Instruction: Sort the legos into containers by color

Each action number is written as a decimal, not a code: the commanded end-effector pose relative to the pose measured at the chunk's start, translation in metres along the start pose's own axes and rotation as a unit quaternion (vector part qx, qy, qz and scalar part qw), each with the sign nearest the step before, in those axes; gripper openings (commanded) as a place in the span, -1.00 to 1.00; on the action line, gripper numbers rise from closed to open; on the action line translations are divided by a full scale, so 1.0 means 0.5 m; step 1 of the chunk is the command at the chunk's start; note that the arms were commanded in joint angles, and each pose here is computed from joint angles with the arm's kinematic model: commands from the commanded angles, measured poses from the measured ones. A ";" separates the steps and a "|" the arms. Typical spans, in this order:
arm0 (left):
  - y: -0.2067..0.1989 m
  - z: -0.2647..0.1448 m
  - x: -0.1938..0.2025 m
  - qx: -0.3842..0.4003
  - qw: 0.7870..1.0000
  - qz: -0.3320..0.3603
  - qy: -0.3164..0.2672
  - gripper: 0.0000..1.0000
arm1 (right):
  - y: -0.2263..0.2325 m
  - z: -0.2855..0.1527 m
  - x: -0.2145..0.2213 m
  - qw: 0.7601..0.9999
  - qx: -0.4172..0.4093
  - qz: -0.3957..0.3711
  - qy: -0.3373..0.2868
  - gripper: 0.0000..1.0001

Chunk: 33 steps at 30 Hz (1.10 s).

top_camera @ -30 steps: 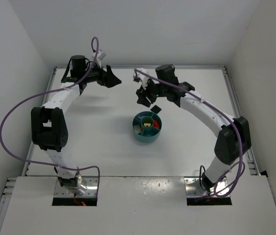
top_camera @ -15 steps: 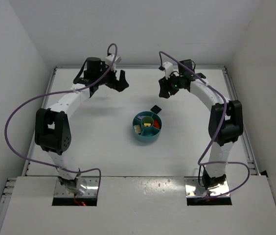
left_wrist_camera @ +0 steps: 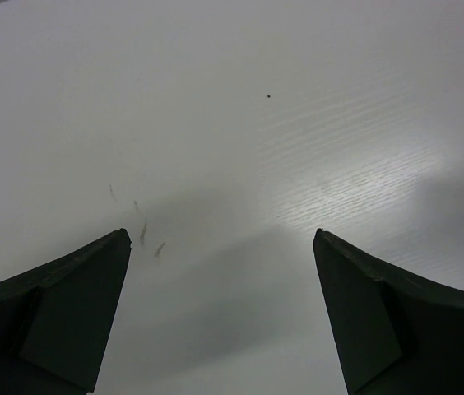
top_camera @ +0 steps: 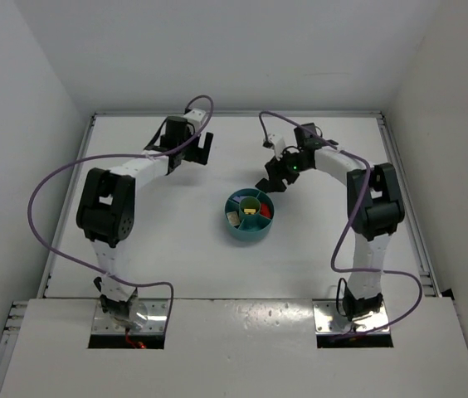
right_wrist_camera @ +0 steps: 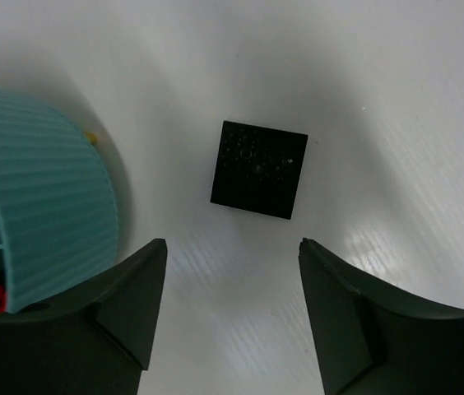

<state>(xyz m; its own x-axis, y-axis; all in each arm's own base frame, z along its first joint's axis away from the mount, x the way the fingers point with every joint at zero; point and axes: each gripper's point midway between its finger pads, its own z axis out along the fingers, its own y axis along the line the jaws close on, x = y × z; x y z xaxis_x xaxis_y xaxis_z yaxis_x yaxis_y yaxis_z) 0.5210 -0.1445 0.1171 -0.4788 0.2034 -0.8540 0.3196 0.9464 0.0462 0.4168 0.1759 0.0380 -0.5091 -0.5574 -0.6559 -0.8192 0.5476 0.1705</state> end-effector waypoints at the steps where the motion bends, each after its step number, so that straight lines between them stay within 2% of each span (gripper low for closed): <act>1: 0.015 0.017 -0.038 -0.029 0.999 -0.002 -0.021 0.99 | -0.018 0.018 -0.033 0.999 -0.005 -0.025 -0.025 0.34; 2: 0.019 0.024 -0.036 -0.034 0.999 -0.002 -0.019 0.99 | -0.020 0.015 -0.041 0.999 -0.003 -0.028 -0.028 0.39; 3: 0.017 0.031 -0.025 -0.034 0.999 -0.009 -0.014 0.99 | -0.014 0.022 -0.050 0.999 -0.005 -0.041 -0.032 0.55; 4: 0.024 0.029 -0.033 -0.044 0.999 -0.009 -0.015 0.99 | -0.015 0.026 -0.030 0.998 -0.002 -0.052 -0.020 0.61; 8: 0.038 0.038 -0.026 -0.064 0.998 -0.009 -0.010 0.99 | -0.020 0.048 -0.043 0.997 0.008 -0.077 -0.026 0.66; 14: 0.065 0.041 -0.024 -0.077 0.997 -0.010 -0.009 0.99 | -0.052 0.083 -0.040 0.997 0.014 -0.072 0.005 0.66; 25: 0.115 0.044 -0.042 -0.098 0.995 -0.015 -0.026 0.99 | -0.042 0.127 -0.030 0.994 0.037 -0.096 0.047 0.69; 27: 0.112 0.049 -0.046 -0.093 0.995 -0.015 -0.028 0.99 | -0.045 0.125 -0.029 0.993 0.036 -0.092 0.057 0.63; 31: 0.124 0.052 -0.042 -0.097 0.995 -0.007 -0.022 0.99 | -0.040 0.131 -0.007 0.992 0.034 -0.085 0.085 0.36; 33: 0.135 0.056 -0.042 -0.097 0.995 -0.005 -0.022 0.99 | -0.034 0.129 0.002 0.992 0.029 -0.080 0.094 0.34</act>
<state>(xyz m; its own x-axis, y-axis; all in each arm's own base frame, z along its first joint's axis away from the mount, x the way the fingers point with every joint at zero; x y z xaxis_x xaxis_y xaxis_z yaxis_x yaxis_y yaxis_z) 0.5584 -0.0999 0.1015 -0.5005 0.1888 -0.8449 0.1595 0.9793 0.1243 0.4524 0.2116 -0.0083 -0.3953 -0.7263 -0.5623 -0.8820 0.4711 0.0116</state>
